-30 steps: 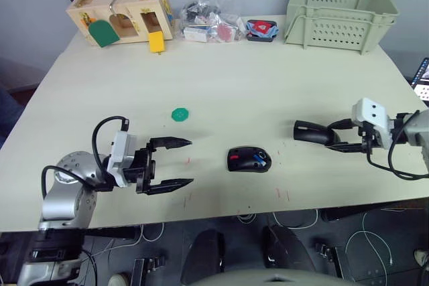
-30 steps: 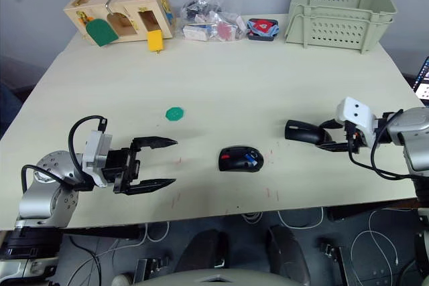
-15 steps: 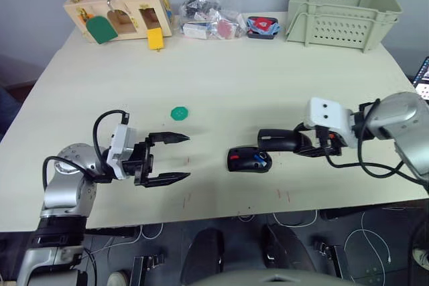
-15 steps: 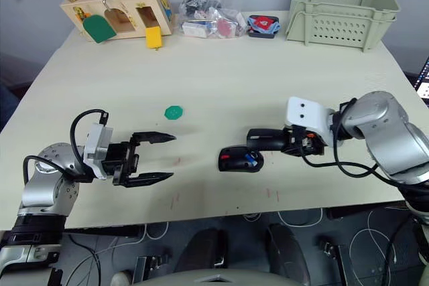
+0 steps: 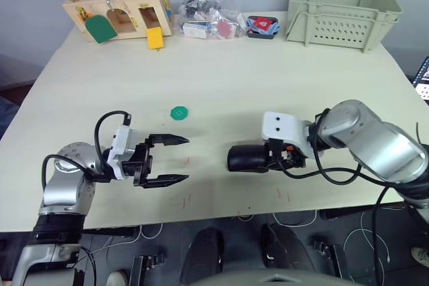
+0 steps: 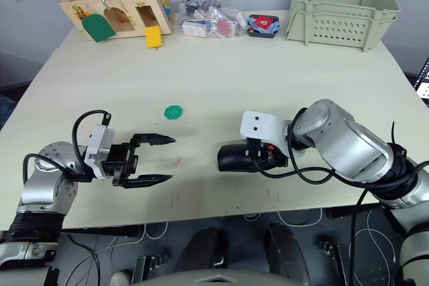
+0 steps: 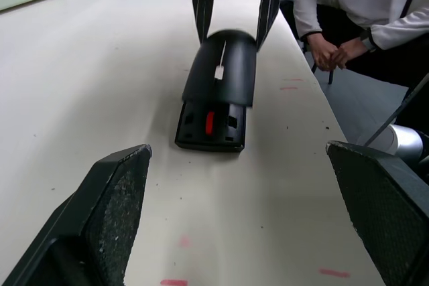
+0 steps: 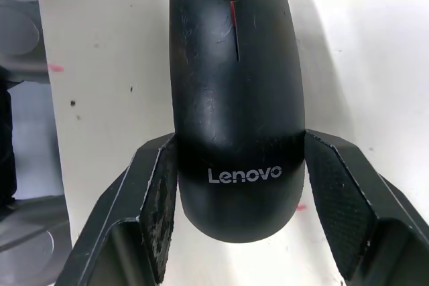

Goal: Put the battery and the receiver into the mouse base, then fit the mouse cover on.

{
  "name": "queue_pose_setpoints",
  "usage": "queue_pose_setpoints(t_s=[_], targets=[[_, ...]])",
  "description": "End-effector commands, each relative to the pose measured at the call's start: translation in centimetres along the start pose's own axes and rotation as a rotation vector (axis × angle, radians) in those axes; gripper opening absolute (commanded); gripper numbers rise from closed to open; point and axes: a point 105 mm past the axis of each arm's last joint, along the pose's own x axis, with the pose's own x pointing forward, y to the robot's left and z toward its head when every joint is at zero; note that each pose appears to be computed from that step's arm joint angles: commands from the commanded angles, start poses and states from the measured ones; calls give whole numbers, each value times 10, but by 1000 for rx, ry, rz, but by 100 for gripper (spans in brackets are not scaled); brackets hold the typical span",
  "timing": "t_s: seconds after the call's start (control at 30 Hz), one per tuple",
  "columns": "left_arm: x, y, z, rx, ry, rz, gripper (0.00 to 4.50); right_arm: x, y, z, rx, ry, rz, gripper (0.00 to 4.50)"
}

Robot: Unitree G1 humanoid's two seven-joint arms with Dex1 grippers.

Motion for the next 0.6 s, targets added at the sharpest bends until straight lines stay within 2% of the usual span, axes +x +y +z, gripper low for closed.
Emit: queue_pose_setpoints(t_s=[0.03, 0.6], targets=[[-3, -6, 6, 41, -4, -55, 450, -2, -3, 8, -29, 1, -43, 245], [-2, -7, 4, 33, -11, -54, 450, 13, -5, 7, -39, 58, -34, 245]])
